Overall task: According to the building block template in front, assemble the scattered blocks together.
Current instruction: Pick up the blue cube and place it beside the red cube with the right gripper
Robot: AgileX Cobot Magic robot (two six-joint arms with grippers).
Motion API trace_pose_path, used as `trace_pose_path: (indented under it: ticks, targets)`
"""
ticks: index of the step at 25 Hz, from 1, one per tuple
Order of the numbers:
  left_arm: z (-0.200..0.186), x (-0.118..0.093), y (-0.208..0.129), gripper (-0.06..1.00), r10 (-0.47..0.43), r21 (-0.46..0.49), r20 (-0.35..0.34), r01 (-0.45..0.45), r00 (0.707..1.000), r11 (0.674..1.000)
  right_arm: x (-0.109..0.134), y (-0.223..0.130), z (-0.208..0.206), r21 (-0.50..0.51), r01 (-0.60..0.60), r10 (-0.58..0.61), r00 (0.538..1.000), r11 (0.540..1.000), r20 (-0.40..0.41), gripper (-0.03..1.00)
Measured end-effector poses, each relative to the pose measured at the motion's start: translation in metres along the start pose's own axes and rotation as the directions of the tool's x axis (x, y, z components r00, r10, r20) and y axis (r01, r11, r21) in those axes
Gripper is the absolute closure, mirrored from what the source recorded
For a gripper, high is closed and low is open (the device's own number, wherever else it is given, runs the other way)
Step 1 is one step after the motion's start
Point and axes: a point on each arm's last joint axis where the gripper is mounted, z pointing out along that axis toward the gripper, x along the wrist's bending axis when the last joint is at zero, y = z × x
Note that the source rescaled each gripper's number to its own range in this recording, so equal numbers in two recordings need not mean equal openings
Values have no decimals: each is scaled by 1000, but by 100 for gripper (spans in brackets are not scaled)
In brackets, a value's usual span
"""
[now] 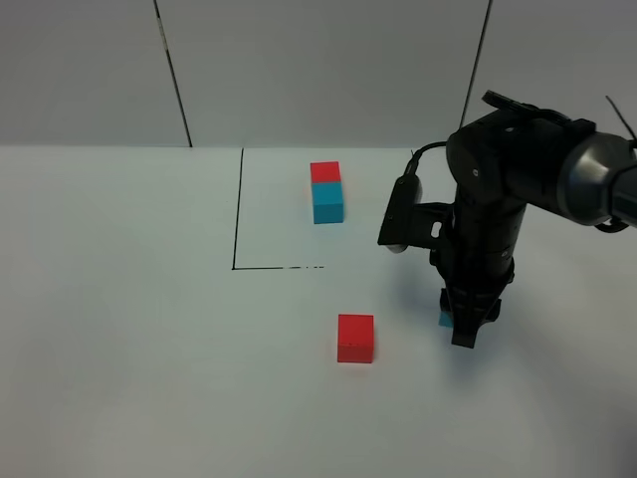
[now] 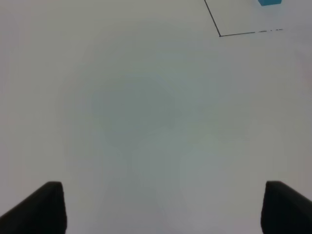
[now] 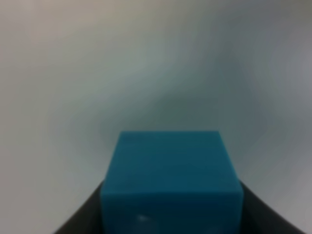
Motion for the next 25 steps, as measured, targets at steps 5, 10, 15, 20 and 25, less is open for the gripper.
trace_pose_path:
  ticks: [5,10,15,20,25]
  targets:
    - [0,0,0,25,0,0,0,0,1000,1000,-2,17,23,13,78,-77,997,997,-32,93]
    - [0,0,0,25,0,0,0,0,1000,1000,1,34,37,4,105,-104,993,994,-60,93]
    - [0,0,0,25,0,0,0,0,1000,1000,5,44,45,-13,118,-119,991,993,-61,93]
    - [0,0,0,25,0,0,0,0,1000,1000,6,46,59,-6,117,-117,990,993,-81,93]
    - [0,0,0,25,0,0,1,0,1000,1000,8,49,64,-26,111,-113,988,994,-101,93]
